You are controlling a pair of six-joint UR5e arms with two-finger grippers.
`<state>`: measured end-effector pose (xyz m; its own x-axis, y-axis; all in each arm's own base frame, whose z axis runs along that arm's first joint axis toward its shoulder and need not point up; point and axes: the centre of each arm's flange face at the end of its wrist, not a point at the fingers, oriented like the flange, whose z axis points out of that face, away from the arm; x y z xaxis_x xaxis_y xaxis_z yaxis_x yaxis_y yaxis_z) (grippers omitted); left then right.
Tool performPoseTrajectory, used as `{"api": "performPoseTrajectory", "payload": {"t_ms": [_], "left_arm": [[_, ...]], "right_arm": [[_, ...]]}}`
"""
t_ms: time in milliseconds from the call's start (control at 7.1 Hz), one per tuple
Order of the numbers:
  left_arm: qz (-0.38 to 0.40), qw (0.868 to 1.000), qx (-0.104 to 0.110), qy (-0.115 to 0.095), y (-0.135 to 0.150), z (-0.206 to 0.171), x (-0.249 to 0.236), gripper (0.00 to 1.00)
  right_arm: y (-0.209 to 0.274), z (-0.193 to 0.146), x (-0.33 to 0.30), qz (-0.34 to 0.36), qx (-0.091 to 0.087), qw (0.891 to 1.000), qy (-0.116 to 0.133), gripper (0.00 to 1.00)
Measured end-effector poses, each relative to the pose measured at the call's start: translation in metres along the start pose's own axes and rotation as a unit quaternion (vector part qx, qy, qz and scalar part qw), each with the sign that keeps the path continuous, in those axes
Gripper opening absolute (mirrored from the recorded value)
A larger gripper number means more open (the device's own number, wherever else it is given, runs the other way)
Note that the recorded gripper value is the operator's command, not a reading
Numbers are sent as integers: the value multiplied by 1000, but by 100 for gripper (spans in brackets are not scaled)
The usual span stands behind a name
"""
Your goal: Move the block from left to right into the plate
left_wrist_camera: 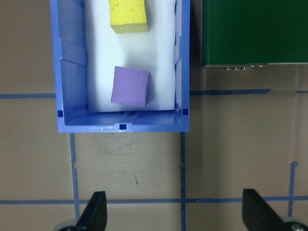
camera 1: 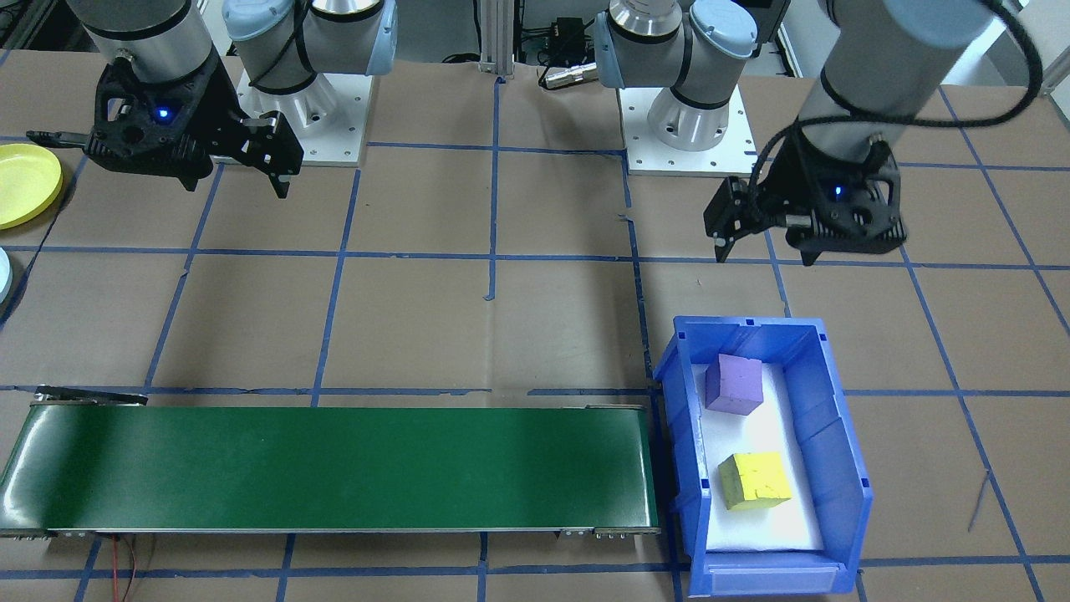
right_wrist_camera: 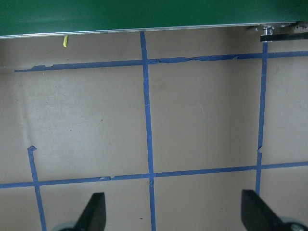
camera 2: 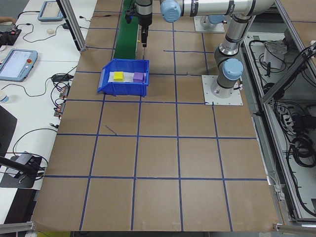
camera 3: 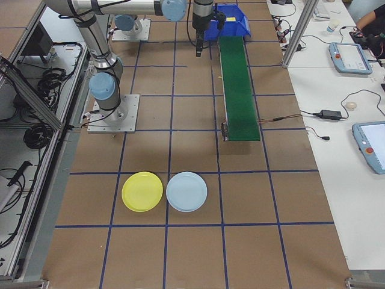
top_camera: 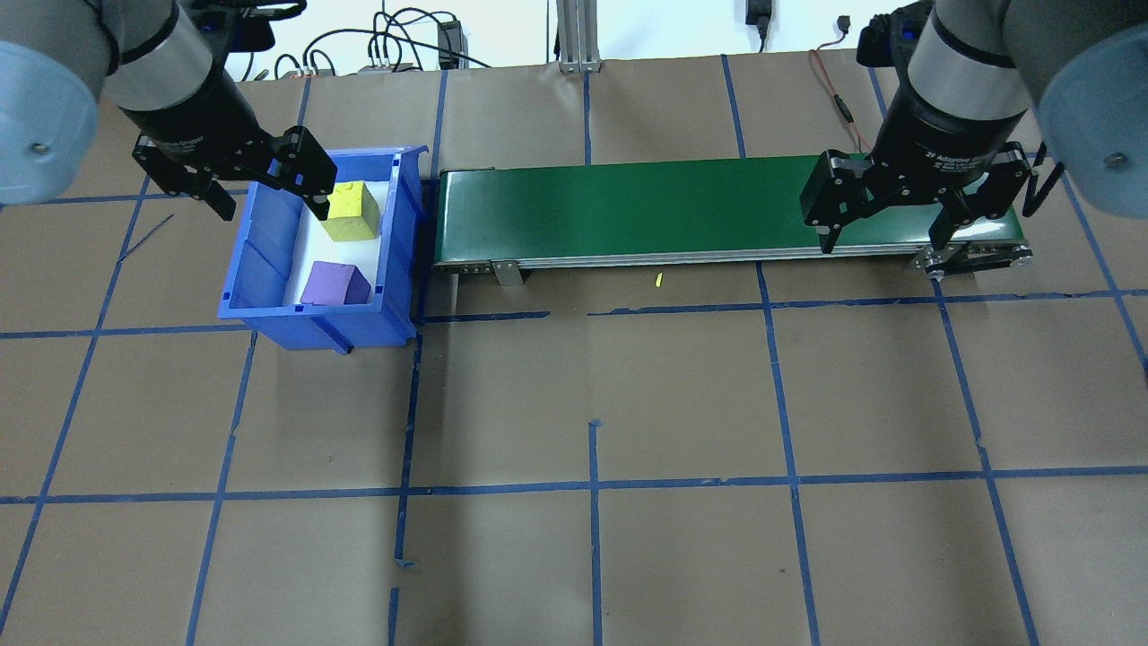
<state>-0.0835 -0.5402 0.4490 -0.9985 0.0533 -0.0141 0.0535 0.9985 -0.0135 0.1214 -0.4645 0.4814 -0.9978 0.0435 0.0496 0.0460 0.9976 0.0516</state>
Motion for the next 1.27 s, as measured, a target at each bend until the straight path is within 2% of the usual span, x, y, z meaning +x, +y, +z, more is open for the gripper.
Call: {"api": "performPoseTrajectory", "payload": {"t_ms": [282, 704, 986, 1127, 1268], "left_arm": [[-1, 1000, -10, 2, -40, 65, -36, 100], [-14, 999, -34, 9, -48, 149, -53, 100], [-16, 998, -52, 14, -48, 183, -53, 99], [-17, 998, -63, 17, -46, 197, -53, 94], [-17, 997, -73, 20, -43, 210, -52, 69]], "right_arm": [[0, 0, 0, 0, 0, 1000, 1, 100], [0, 0, 0, 0, 0, 1000, 2, 100], [0, 0, 1, 0, 0, 1000, 2, 100], [0, 0, 1, 0, 0, 1000, 2, 100], [0, 0, 1, 0, 0, 1000, 2, 100]]}}
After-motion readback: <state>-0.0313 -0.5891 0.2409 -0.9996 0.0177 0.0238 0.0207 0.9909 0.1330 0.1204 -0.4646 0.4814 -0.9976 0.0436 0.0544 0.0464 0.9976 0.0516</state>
